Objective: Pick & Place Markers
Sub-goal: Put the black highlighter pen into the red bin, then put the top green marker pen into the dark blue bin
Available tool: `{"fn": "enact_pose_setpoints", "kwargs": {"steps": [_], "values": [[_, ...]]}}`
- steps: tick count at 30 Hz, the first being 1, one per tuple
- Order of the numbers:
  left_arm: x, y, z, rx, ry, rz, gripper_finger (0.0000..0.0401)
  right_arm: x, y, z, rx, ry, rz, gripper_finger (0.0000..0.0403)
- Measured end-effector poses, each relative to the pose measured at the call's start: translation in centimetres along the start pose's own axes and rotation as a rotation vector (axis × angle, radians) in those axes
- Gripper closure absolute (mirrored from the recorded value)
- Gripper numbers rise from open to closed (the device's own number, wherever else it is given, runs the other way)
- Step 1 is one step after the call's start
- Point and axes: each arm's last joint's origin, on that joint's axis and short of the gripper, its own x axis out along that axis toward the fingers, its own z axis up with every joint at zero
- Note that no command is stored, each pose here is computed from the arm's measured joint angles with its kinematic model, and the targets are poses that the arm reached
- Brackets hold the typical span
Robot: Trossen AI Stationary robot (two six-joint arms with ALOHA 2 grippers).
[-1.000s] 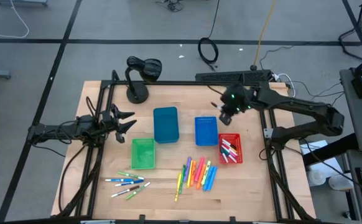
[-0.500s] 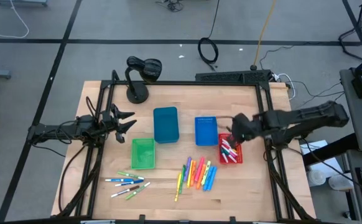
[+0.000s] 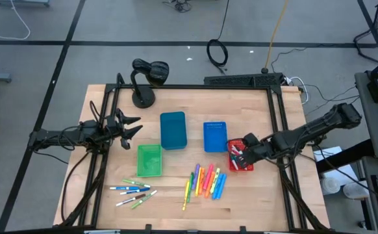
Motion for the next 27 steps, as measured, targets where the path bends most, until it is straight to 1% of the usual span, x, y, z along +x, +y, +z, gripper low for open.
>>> {"fn": "enact_pose_setpoints", "kwargs": {"steps": [5,11,21,27], "values": [[0.0,0.0,0.0,0.0,0.0,0.0,0.0217,1.2,-0.7,-0.4,-0.015,0.0,0.0,0.0381],[0.0,0.0,0.0,0.0,0.0,0.0,0.0217,1.4,-0.8,-0.5,-0.014,0.0,0.002,0.0376],[0.0,0.0,0.0,0.0,-0.001,0.0,0.0217,1.4,-0.8,-0.4,-0.025,0.0,0.007,0.033],[0.0,0.0,0.0,0.0,0.0,0.0,0.0217,1.3,-0.8,-0.4,-0.063,-0.001,0.012,0.031]]}}
